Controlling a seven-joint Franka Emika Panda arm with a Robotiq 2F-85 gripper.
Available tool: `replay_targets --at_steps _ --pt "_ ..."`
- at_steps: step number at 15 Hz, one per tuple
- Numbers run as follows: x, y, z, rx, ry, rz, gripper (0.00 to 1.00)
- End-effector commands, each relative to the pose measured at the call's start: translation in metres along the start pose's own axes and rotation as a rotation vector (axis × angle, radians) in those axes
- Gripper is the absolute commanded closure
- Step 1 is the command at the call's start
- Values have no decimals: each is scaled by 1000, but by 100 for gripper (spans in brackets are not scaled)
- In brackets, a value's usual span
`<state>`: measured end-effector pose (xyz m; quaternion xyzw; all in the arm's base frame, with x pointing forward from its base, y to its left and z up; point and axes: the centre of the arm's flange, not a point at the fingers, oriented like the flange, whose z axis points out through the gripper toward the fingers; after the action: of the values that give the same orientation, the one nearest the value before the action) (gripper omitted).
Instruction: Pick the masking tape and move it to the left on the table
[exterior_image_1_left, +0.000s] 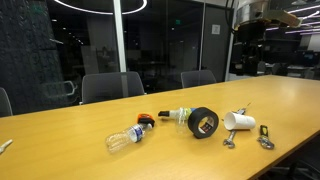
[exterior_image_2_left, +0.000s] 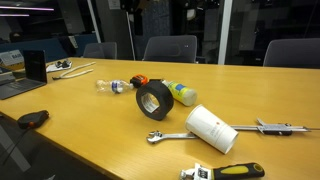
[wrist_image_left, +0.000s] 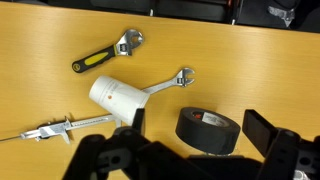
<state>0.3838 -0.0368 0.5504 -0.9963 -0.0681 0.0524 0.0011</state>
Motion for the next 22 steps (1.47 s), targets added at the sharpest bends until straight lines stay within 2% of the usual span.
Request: replay_targets --at_steps 1,8,12,16,22 --pt "3 -1 1 5 -9 54 0" --pt "52 -22 28 -4 -83 459 0" --pt "96 -30 51 -10 -71 669 0" --pt "129 -22 82 -30 -52 879 0" --pt "148 4 130 -86 -187 1184 0"
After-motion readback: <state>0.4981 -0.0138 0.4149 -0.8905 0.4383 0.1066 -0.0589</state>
